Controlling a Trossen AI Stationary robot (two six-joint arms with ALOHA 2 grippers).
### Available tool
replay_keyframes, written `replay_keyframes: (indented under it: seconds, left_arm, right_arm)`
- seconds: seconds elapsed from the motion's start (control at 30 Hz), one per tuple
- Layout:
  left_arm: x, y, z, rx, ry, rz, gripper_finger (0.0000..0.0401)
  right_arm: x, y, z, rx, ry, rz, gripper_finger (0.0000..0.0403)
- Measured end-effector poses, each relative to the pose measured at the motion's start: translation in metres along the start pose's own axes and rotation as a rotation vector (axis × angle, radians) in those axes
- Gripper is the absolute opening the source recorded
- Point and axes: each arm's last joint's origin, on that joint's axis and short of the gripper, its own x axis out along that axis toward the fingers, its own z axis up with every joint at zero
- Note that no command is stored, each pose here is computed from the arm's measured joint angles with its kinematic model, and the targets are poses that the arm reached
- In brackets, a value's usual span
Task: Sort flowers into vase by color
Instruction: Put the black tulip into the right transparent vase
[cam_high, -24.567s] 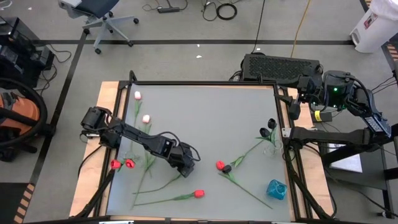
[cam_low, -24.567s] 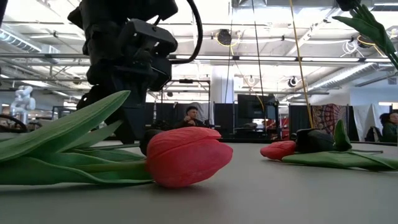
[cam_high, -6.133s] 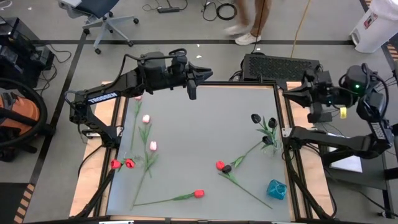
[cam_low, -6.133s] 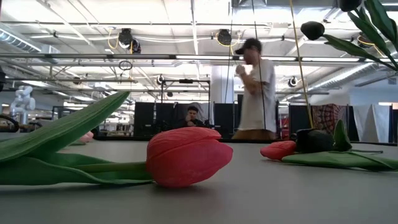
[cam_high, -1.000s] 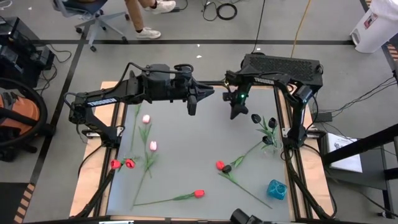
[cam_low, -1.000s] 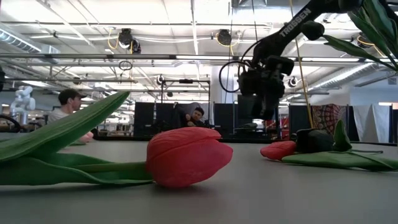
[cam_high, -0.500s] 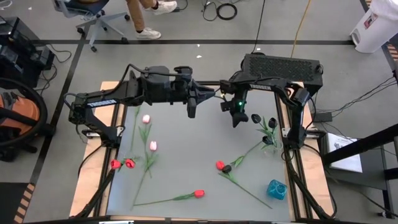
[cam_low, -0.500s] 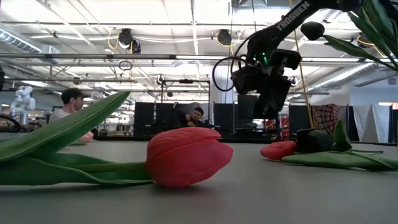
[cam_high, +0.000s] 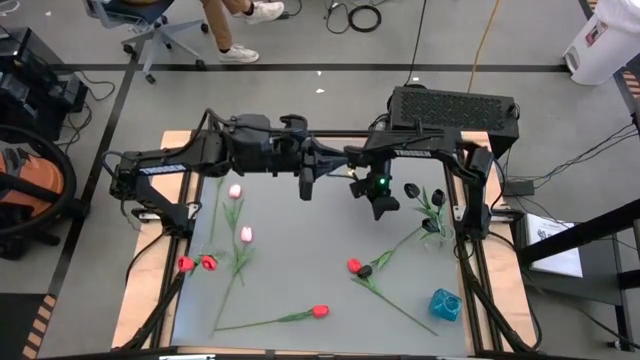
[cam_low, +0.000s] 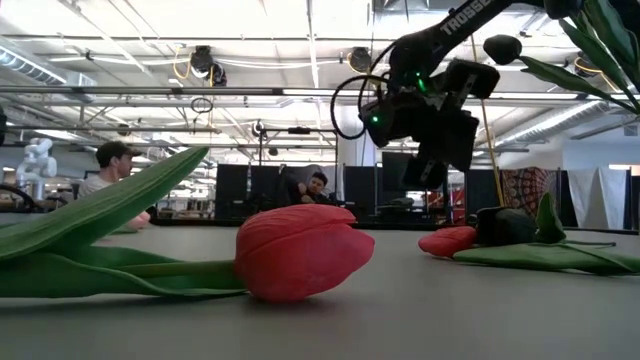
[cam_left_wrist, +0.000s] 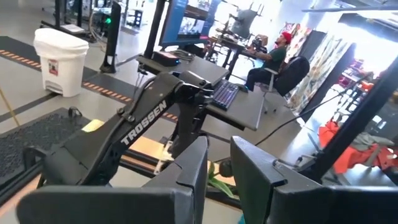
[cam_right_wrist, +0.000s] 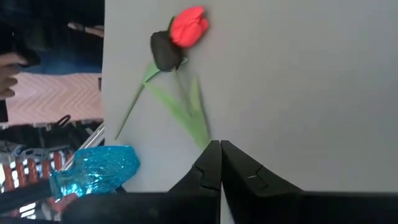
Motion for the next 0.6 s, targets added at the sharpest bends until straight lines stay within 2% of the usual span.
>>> replay_keyframes:
  seconds: [0.6]
  left_arm:
    - [-0.001, -0.014, -0.005, 0.004, 0.014, -0.043, 0.0077]
  right_arm:
    - [0.039, 0.033, 0.026, -0.08, 0.086, -0.009, 0.0]
